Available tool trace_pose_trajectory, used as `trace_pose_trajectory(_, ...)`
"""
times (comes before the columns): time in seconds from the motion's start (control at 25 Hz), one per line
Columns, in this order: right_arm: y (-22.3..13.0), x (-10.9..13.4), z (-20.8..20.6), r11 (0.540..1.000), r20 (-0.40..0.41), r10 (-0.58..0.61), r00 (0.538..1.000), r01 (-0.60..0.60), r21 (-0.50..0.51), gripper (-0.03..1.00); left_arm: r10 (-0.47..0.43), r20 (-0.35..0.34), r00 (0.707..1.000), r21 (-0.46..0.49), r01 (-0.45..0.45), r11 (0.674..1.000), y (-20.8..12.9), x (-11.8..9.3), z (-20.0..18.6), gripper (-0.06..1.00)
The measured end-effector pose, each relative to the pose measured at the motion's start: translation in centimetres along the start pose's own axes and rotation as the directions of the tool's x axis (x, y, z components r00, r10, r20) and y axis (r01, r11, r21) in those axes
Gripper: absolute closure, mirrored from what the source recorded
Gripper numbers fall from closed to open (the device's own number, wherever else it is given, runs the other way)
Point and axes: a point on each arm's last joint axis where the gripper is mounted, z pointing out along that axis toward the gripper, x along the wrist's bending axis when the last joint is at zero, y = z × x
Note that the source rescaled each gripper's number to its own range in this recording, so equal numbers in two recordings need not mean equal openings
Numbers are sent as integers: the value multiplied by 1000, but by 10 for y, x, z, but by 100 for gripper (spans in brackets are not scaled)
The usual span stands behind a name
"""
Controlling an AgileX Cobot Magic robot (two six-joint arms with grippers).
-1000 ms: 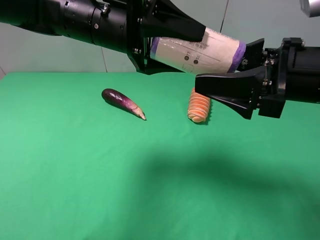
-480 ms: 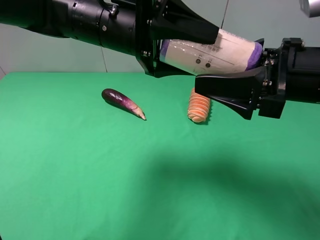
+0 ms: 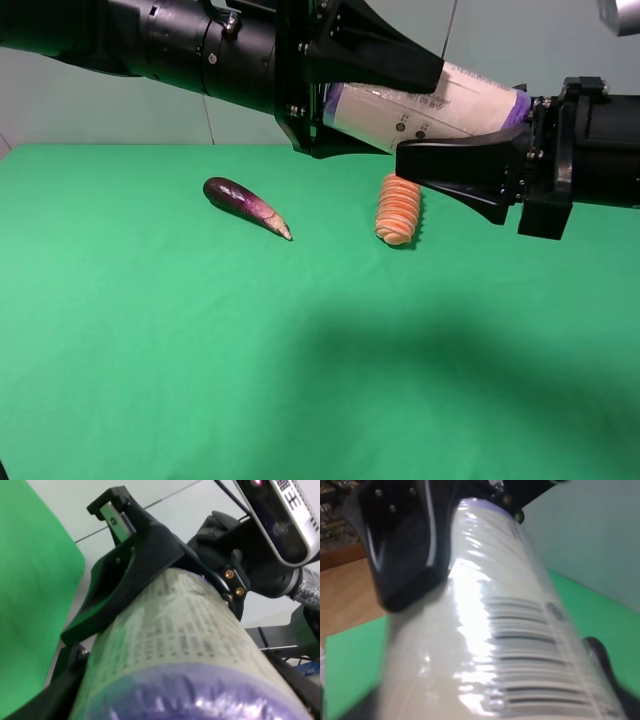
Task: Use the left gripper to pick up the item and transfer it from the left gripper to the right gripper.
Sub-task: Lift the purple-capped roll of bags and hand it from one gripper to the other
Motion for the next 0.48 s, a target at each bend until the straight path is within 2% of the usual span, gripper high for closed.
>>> trace_pose_trajectory(0.48, 0, 0, 0, 999, 1, -42, 999, 42, 1, 95, 6, -1, 1000, 1, -6, 1000, 0, 0, 0, 94)
